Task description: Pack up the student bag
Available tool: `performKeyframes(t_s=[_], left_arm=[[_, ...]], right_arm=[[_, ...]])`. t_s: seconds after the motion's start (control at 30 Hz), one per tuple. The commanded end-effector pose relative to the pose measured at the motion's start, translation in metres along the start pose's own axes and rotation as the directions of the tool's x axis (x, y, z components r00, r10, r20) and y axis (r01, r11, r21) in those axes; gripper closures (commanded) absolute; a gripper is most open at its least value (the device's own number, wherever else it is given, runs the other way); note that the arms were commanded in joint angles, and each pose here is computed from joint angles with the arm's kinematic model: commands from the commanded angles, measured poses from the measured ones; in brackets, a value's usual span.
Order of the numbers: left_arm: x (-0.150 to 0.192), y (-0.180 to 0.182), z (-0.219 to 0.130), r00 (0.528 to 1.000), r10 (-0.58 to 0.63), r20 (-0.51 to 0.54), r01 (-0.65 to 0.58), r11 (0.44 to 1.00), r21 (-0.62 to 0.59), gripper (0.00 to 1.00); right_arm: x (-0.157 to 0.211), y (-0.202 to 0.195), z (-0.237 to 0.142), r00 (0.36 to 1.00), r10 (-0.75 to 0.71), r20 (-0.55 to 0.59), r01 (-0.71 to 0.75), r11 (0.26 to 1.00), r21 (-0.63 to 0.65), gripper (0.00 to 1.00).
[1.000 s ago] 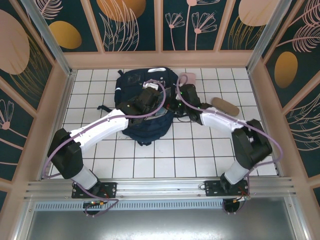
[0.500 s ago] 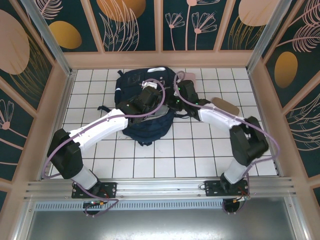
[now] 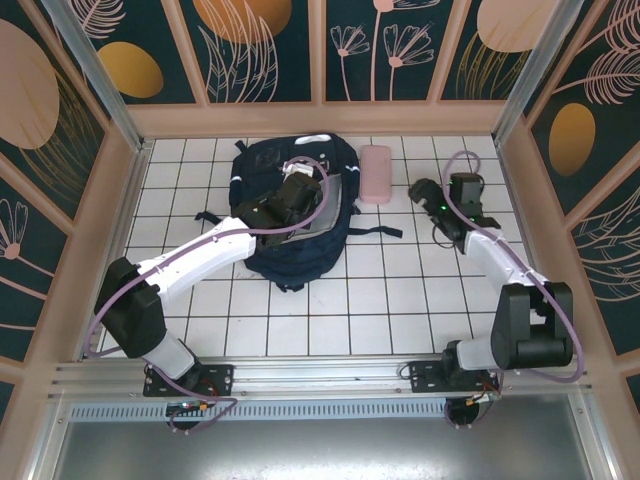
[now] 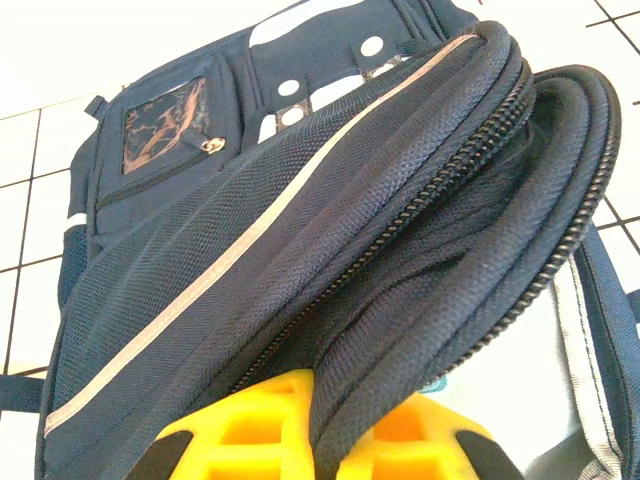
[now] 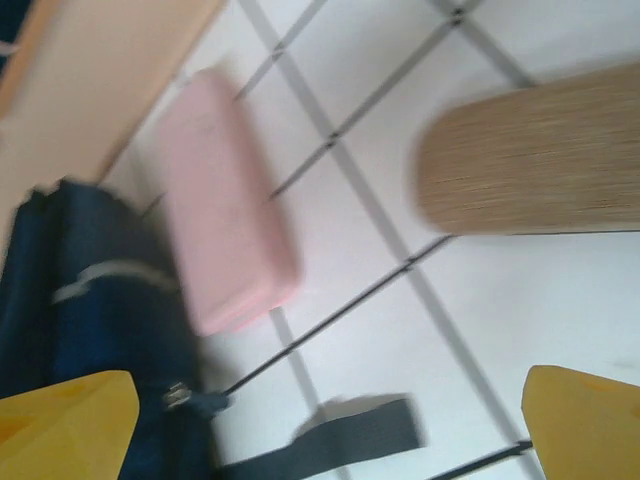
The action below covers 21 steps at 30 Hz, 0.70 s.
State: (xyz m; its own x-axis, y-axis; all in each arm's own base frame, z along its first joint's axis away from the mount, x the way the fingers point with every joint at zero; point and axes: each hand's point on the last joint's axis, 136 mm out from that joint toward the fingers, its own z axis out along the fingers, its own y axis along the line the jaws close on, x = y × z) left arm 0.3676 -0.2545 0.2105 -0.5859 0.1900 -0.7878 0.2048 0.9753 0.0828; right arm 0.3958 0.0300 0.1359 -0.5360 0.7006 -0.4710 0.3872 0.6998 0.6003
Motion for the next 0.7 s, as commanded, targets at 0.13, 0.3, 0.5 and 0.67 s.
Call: performKeyframes(t_s=[0.13, 0.3, 0.5, 0.67], left_arm=[[-0.059, -0.008, -0.037, 0.965, -0.183, 0.190, 0.159, 0.978, 0.135, 1.00], [-0.057, -0.009, -0.036, 0.965, -0.183, 0.187, 0.158, 0.977, 0.141, 1.00], [-0.057, -0.008, -0.035, 0.966, -0.176, 0.188, 0.154, 0.980, 0.129, 1.00], [-0.055, -0.009, -0.031, 0.969, -0.166, 0.181, 0.146, 0.982, 0.120, 1.00]], right_arm=[[-0.006, -0.070, 0.030, 0.978, 0.209, -0.002, -0.207, 0.971, 0.119, 0.01], [-0.012, -0.090, 0.059, 0.966, 0.258, -0.002, -0.254, 0.953, 0.163, 0.01], [-0.039, -0.098, 0.082, 0.974, 0.225, 0.041, -0.228, 0.943, 0.243, 0.01], [-0.057, -0.097, 0.106, 0.982, 0.188, 0.025, -0.187, 0.940, 0.285, 0.01]])
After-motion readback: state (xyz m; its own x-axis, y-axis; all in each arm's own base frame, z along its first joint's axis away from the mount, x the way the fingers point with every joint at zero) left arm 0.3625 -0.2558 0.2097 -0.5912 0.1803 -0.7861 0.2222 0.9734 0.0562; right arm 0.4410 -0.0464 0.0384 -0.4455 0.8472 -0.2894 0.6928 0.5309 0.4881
